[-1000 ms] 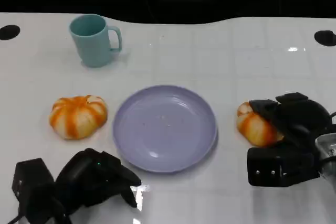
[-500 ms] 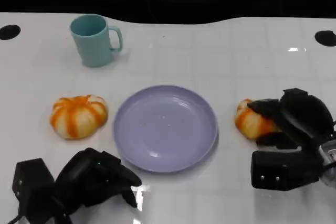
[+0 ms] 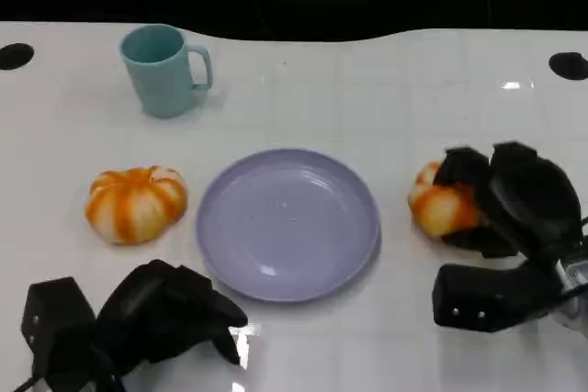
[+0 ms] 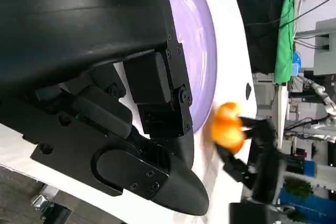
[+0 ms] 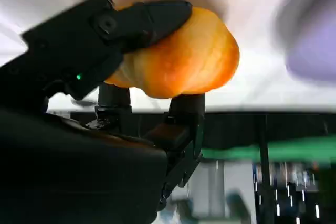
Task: Grasp the bread from the table and place it into the plate.
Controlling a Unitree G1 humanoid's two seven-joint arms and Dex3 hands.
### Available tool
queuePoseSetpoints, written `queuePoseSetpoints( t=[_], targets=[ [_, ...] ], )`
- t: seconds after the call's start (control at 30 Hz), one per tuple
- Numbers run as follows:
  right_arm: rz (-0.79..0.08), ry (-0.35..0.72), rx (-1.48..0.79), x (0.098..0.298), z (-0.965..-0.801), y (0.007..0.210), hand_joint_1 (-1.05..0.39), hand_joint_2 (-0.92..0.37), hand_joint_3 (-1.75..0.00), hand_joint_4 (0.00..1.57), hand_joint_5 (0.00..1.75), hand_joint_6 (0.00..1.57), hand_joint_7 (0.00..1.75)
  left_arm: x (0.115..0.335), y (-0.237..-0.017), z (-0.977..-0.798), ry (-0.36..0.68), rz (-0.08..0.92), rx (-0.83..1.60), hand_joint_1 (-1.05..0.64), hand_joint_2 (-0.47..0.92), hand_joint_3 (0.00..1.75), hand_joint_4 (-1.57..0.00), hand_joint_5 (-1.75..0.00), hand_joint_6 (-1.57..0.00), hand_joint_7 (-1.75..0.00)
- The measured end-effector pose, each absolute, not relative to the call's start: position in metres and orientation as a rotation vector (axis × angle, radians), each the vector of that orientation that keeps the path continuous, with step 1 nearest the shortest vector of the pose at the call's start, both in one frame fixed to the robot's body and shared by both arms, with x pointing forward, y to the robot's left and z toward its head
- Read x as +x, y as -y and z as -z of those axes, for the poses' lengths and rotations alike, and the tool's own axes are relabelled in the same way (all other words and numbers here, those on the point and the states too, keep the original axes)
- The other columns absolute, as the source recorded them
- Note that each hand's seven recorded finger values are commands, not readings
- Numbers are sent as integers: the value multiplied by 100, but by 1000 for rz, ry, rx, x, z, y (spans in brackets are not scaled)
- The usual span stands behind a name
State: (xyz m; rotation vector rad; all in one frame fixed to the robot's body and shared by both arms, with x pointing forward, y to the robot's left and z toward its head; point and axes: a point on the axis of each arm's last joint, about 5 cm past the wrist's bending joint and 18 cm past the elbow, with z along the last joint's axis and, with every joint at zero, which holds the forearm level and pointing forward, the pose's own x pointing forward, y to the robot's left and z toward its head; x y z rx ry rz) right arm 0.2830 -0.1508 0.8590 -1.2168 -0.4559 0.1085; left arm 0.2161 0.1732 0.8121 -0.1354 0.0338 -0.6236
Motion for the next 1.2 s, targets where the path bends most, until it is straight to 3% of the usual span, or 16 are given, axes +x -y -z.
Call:
queuePoseSetpoints(
  t=[0.2,0.33,0.63,0.8,1.2],
  targets=[
    [-55,542,-1117,284,-865,144,-11,-31,-136,99,175,75,175,216,-174,-812,-34,621,-137,-105,84,0,-126,-90,-157,-6],
    [-29,630,-987,288,-879,136,-10,-24,-149,101,175,78,175,216,-173,-812,-38,621,-139,-105,84,0,-125,-90,-157,-6],
    [-105,679,-841,288,-896,118,-9,-13,-164,103,175,80,173,216,-173,-812,-35,620,-141,-105,84,0,-124,-90,-157,-5],
    [-185,715,-784,285,-905,96,-9,-13,-164,103,175,81,171,216,-173,-812,-32,621,-136,-105,84,0,-124,-91,-157,-6],
    [-246,737,-776,283,-907,76,-8,-7,-169,107,175,88,168,215,-175,-811,-31,616,-132,-105,85,0,-124,-92,-157,-5]
  ],
)
